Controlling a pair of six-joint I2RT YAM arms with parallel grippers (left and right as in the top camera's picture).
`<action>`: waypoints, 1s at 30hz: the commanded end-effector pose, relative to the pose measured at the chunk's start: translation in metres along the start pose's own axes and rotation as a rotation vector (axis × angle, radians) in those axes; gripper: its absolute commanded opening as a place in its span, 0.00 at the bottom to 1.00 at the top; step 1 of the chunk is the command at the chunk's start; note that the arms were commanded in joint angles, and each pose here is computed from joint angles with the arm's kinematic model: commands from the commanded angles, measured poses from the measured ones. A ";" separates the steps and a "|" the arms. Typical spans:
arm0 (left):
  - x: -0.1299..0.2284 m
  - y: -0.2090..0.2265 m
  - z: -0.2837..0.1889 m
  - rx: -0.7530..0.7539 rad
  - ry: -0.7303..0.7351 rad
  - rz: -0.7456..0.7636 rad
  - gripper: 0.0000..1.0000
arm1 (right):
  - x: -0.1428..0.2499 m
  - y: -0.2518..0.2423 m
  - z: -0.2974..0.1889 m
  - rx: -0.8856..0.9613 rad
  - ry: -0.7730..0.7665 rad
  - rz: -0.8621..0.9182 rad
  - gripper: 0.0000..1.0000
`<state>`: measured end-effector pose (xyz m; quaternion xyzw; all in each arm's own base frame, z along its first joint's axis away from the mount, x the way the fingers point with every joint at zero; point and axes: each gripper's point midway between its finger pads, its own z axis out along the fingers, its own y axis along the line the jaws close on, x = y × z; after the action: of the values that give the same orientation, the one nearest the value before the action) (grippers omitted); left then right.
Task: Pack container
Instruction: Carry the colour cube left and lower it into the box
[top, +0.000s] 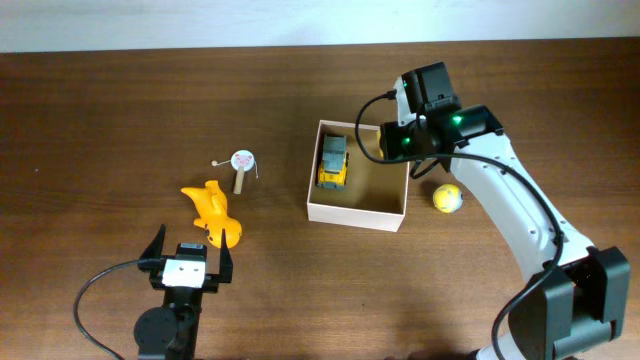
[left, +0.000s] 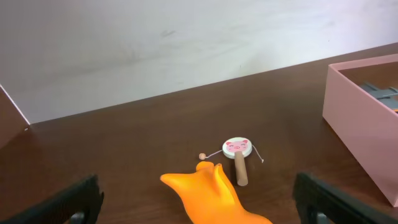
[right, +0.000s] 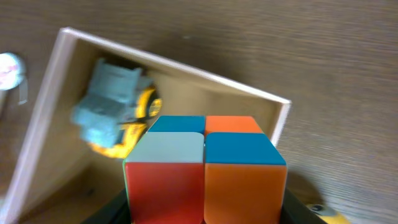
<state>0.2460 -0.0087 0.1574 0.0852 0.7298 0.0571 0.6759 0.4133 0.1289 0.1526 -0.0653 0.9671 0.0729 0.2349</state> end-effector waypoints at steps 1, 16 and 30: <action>0.001 -0.002 0.000 0.010 -0.002 0.015 0.99 | -0.005 -0.013 0.012 0.097 -0.005 0.034 0.48; 0.001 -0.002 0.000 0.009 -0.002 0.015 0.99 | 0.006 -0.011 0.034 0.084 0.054 0.056 0.48; 0.001 -0.002 0.000 0.009 -0.002 0.015 0.99 | 0.007 0.003 0.035 0.038 0.055 0.074 0.48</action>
<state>0.2460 -0.0087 0.1574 0.0854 0.7298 0.0570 0.6759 0.4218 0.1357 0.1186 -0.0488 0.9749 0.0612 0.2083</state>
